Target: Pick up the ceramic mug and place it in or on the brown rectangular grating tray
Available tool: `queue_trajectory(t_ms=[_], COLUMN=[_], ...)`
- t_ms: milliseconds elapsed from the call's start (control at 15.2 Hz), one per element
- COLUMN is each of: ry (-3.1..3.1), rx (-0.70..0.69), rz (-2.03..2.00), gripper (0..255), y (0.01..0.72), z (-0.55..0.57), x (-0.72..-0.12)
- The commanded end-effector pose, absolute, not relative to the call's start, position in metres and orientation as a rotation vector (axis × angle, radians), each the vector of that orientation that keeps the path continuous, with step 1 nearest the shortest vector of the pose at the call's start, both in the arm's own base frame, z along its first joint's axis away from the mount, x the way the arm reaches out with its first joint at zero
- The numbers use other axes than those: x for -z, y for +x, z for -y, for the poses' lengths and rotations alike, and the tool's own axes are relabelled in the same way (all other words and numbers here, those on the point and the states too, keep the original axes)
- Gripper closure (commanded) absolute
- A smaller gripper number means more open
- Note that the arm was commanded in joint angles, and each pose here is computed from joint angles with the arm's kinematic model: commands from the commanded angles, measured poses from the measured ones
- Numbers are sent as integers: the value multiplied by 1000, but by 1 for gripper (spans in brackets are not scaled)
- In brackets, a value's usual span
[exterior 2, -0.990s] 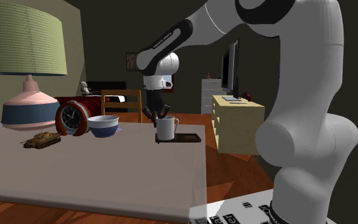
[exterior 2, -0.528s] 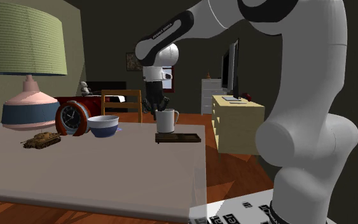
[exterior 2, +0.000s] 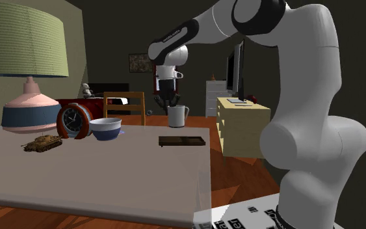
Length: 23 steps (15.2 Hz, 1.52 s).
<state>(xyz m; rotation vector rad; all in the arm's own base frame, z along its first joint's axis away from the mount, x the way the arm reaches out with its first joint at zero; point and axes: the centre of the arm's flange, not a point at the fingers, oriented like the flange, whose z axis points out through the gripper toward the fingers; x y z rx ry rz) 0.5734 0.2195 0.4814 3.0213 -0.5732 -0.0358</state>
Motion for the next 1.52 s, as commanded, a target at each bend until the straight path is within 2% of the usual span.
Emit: queue_trajectory(t_ms=[0,462,1452], ry=[3021,3021,3021], rx=[35,35,35], rz=[571,571,571], gripper=[255,255,255], y=[594,666,666], z=[-204,-149,-149], x=[-484,-494,-415])
